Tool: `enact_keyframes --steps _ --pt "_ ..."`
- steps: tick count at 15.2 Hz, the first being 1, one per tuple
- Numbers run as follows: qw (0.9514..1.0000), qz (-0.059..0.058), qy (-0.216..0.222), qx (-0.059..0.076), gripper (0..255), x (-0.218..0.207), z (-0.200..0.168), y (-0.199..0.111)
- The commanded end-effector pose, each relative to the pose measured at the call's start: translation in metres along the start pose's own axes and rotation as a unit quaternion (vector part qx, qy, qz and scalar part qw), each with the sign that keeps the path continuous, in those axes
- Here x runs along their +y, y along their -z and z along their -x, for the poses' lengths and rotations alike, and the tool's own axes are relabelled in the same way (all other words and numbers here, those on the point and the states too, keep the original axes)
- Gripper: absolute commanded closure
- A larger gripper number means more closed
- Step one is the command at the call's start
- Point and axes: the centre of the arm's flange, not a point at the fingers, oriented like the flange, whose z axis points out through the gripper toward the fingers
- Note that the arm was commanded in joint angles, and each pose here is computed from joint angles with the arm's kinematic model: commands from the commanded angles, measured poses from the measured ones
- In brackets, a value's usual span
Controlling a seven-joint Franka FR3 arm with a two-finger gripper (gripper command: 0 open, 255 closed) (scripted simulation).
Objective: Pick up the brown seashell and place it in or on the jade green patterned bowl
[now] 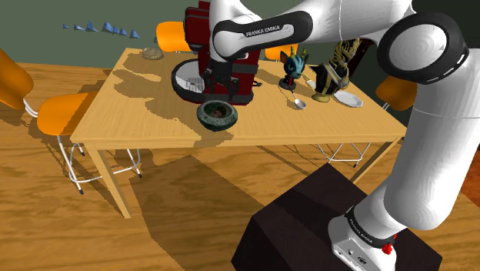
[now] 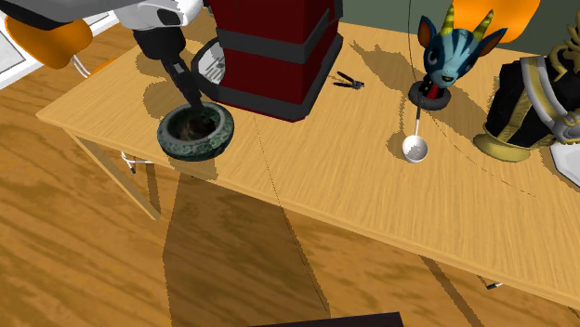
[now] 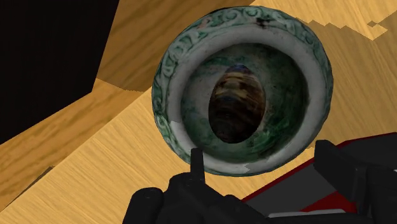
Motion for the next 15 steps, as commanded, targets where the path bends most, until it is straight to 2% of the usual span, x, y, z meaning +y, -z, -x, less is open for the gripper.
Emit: enact_keyframes --steps 1,4,8,15 --pt "1.0000 0.000 0.000 0.000 0 0.000 0.000 0.000" --pt "1.0000 0.000 0.000 0.000 0 0.000 0.000 0.000" --pt "1.0000 0.000 0.000 0.000 0 0.000 0.000 0.050" --pt "1.0000 0.000 0.000 0.000 0 0.000 0.000 0.050"
